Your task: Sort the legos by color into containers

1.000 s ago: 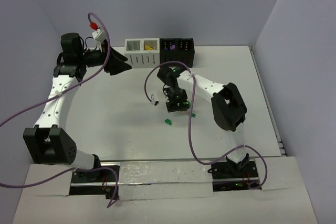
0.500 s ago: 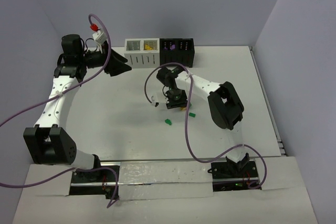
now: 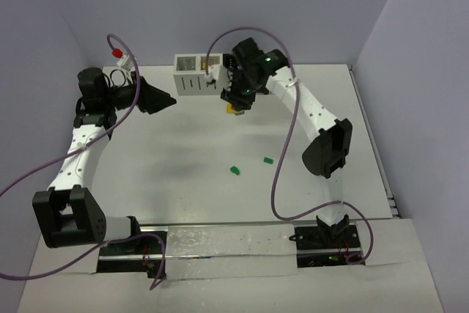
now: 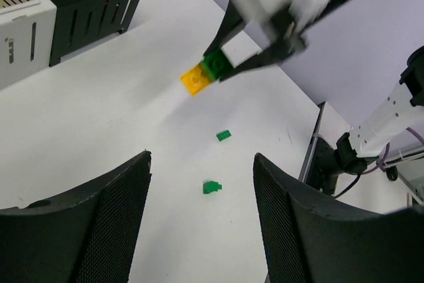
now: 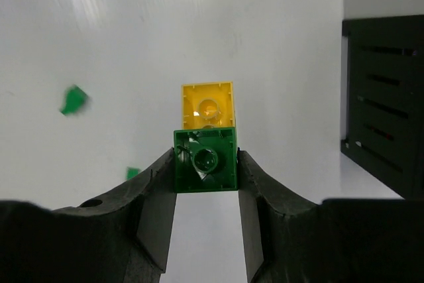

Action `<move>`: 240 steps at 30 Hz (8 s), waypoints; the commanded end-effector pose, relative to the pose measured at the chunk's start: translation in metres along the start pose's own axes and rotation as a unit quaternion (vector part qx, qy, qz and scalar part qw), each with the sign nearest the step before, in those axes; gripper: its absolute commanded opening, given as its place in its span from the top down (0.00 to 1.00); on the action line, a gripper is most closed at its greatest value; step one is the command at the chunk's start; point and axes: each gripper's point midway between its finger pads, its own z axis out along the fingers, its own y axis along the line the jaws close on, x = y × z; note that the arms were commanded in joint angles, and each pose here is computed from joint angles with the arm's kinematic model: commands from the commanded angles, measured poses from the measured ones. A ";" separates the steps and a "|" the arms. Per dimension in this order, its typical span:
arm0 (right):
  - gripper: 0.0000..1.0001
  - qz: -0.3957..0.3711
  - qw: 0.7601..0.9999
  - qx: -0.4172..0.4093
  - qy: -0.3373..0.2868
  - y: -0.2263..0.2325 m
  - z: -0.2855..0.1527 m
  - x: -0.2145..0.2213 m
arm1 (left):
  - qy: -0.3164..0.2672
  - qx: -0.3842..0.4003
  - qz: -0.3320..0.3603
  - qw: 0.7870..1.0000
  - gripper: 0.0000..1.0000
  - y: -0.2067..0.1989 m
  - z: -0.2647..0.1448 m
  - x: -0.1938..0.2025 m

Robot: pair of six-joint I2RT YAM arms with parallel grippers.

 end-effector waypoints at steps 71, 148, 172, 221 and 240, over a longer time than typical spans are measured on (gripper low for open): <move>1.00 0.393 0.737 -0.346 -0.427 0.056 -0.133 -0.108 | 0.000 0.145 -0.047 0.988 1.00 -0.108 0.053 0.040; 0.94 0.261 0.780 0.296 -0.485 -0.193 0.084 -0.193 | -0.192 -0.172 -0.008 0.966 1.00 0.019 -0.085 -0.059; 0.62 0.218 0.733 0.330 -0.554 -0.208 0.086 -0.199 | -0.198 -0.175 -0.006 0.964 1.00 0.020 -0.091 -0.061; 0.00 0.161 0.911 -0.151 -0.349 0.074 -0.126 -0.143 | 0.062 0.173 0.216 0.959 0.99 -0.096 -0.008 0.046; 0.00 0.118 0.915 -0.218 -0.317 0.142 -0.089 -0.143 | 0.085 0.214 0.206 0.951 0.97 -0.124 0.000 0.064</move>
